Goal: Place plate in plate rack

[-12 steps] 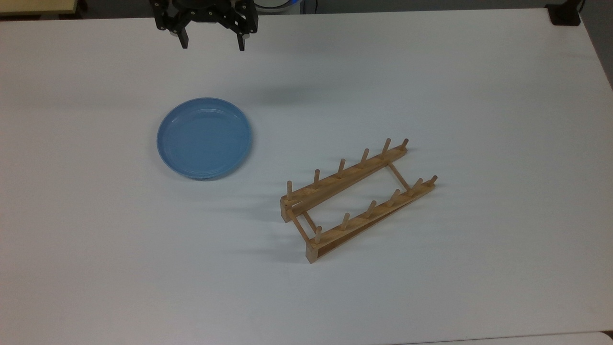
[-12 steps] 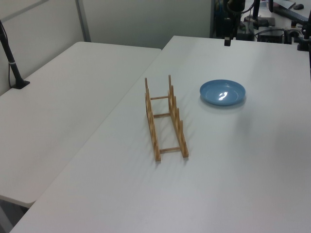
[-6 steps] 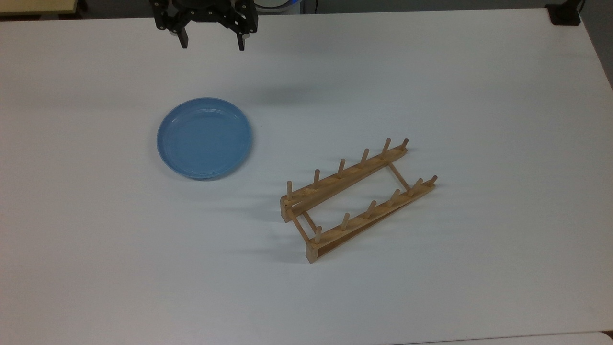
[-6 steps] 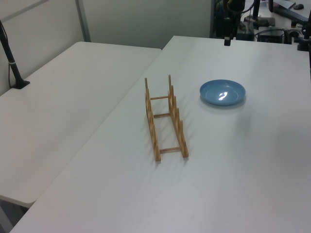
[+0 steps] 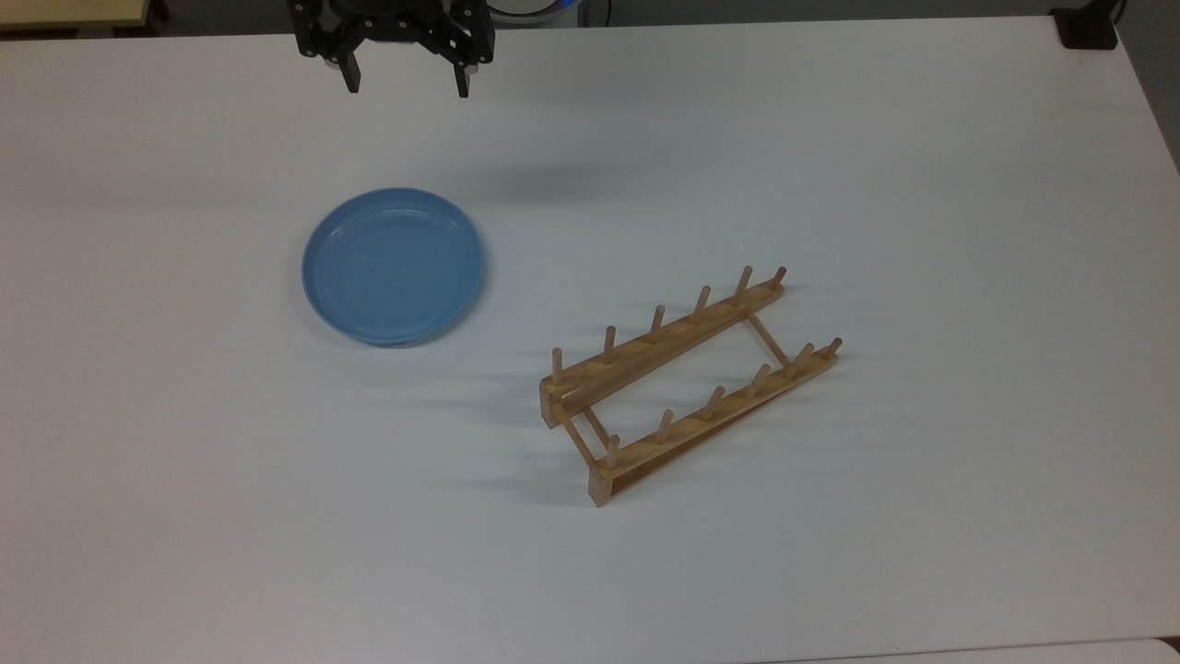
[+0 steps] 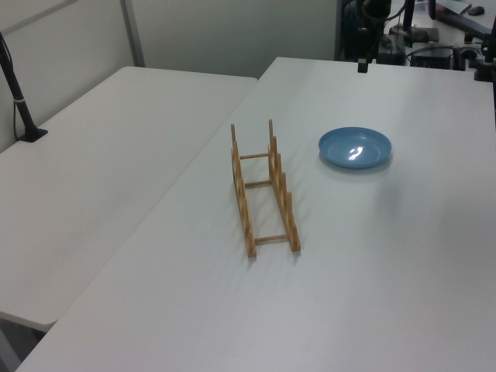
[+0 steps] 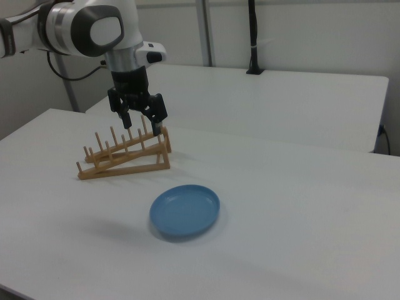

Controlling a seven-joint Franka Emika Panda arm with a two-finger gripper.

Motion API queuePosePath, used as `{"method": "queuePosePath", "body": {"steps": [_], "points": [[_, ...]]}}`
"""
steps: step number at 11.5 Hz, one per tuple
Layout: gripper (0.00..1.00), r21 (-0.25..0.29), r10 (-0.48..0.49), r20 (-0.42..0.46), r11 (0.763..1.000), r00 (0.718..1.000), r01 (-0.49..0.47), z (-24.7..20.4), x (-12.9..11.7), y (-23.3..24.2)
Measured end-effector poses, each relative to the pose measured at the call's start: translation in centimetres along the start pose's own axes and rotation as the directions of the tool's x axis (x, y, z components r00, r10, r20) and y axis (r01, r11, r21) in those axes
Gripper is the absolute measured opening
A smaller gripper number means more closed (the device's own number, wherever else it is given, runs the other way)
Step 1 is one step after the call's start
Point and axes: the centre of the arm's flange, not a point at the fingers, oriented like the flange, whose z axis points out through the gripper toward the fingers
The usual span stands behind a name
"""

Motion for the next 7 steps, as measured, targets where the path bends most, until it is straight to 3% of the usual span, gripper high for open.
{"method": "queuePosePath", "body": {"steps": [7], "points": [[1.00, -0.007, 0.029, -0.059, 1.000, 0.998, -0.029, -0.3, 0.6, 3.3]]}}
